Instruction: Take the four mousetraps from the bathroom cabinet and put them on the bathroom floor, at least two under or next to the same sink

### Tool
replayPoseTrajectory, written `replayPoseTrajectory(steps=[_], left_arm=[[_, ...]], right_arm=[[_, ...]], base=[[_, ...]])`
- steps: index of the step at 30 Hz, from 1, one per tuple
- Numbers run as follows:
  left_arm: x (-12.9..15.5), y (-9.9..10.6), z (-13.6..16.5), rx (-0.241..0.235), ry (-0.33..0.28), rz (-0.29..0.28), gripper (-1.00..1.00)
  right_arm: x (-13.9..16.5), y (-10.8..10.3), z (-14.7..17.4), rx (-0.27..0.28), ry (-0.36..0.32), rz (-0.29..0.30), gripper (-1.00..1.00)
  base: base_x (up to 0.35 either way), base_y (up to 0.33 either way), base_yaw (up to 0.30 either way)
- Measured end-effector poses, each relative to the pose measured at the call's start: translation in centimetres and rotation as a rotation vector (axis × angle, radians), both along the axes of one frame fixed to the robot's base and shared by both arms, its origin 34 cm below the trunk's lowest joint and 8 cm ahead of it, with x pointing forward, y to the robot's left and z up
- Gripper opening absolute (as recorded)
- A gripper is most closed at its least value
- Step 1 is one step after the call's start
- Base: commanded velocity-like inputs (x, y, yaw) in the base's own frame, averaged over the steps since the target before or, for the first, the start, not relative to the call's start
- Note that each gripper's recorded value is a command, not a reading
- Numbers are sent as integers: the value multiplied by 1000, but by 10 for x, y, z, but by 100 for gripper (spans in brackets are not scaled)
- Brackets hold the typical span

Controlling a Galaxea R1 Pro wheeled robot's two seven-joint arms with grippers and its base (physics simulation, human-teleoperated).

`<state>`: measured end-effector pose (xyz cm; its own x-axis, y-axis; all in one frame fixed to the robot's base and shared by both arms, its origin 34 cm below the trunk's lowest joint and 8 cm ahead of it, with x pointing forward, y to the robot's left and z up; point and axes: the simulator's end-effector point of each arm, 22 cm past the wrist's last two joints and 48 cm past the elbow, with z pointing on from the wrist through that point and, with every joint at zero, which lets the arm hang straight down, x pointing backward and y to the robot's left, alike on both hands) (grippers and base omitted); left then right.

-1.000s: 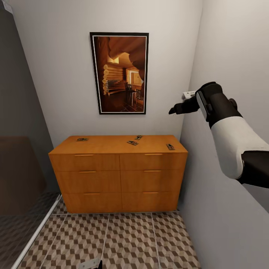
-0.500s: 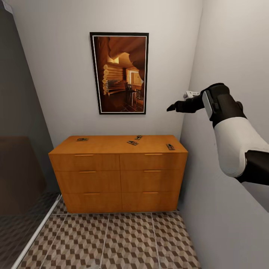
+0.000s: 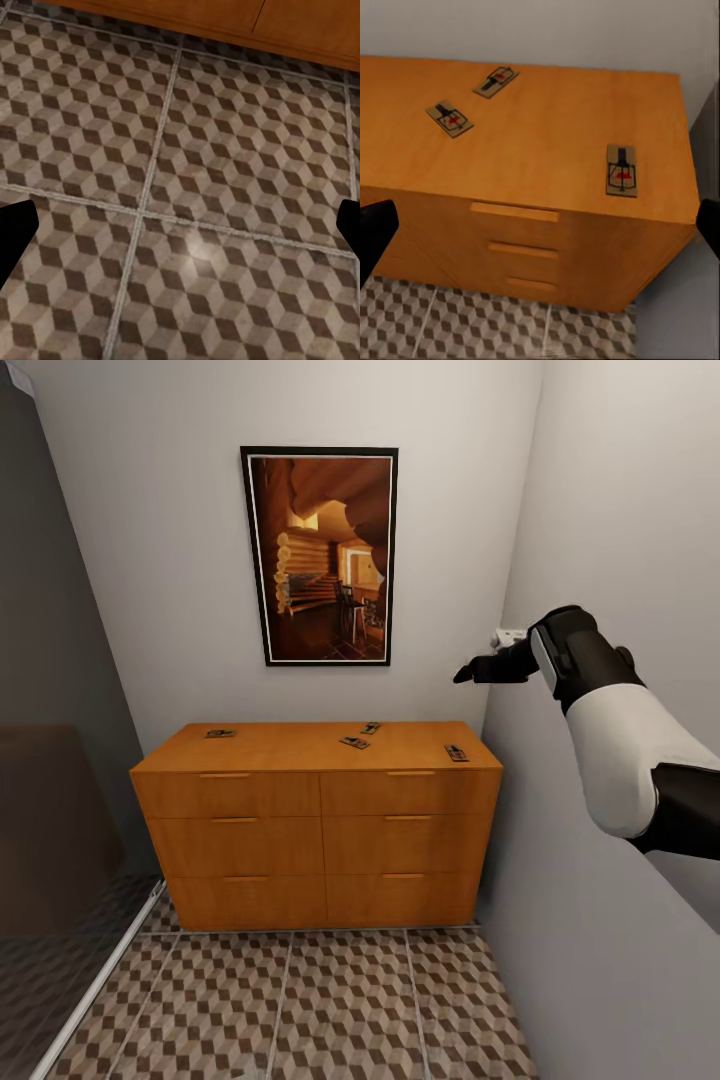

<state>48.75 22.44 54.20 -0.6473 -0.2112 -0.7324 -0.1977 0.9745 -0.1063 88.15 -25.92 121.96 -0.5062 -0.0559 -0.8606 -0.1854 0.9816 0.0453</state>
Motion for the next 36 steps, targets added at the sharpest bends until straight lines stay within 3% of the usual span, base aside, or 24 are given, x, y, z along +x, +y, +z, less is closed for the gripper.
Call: replayPoseTrajectory(steps=[5, 14, 22, 36], left_arm=[[0, -1, 0, -1, 0, 0, 100], [0, -1, 0, -1, 0, 0, 100], [0, -1, 0, -1, 0, 0, 100], [0, -1, 0, -1, 0, 0, 100]], right_arm=[[6, -18, -15, -78, 9, -62, 100], [9, -31, -24, -128, 13, -110, 100], [10, -28, -44, -133, 50, -102, 100], [20, -18, -61, -125, 13, -55, 100]], base=[[0, 0, 0], [0, 0, 0], [0, 0, 0], [0, 0, 0]])
